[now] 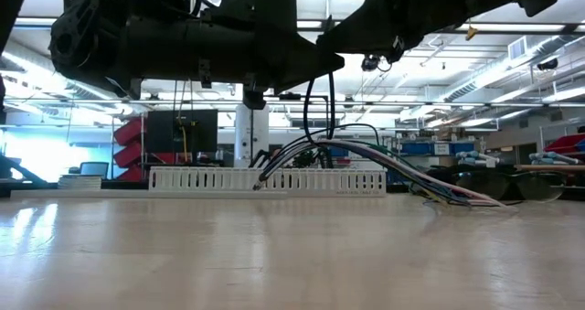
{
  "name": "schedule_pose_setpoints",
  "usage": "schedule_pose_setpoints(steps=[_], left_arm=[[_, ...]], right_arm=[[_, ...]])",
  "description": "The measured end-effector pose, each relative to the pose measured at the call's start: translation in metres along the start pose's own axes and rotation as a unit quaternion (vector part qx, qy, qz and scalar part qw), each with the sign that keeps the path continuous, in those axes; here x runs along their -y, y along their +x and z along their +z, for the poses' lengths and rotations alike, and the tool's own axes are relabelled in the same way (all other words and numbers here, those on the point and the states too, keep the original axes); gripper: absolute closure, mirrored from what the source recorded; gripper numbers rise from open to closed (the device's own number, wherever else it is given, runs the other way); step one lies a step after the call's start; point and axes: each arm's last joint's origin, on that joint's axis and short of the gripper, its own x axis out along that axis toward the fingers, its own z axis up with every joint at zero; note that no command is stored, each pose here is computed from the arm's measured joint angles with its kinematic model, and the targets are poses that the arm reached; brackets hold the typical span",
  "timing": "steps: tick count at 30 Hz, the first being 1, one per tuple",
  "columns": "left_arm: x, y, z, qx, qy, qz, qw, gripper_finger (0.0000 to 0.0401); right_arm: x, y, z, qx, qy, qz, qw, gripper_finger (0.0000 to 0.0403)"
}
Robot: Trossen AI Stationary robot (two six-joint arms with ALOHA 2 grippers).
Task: Ziptie cables
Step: Wrap the colored wires together using a zip tie
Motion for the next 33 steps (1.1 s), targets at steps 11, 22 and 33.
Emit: schedule_pose_setpoints(steps=[11,22,33], left_arm=[[-0.0003,-0.0003,-0.0005,-0.001,0.001,0.002,1.0,0.0364],[-0.0003,-0.0003,-0.0007,-0.002,-0.001,0.002,1.0,0.036],[-0.0002,-0.0003,-0.0009,-0.002,-0.002,0.0,1.0,0.036]], right_arm=[[0.0001,-0.0001,0.0,0.0,0.0,-0.001,1.0,0.0403],[0.0002,-0.0001,-0.0016,-0.008,0.001,-0.001,1.0,0.0403],[0.0005,-0.0001,-0.0021,-0.01,0.002,-0.007,1.0,0.0403]])
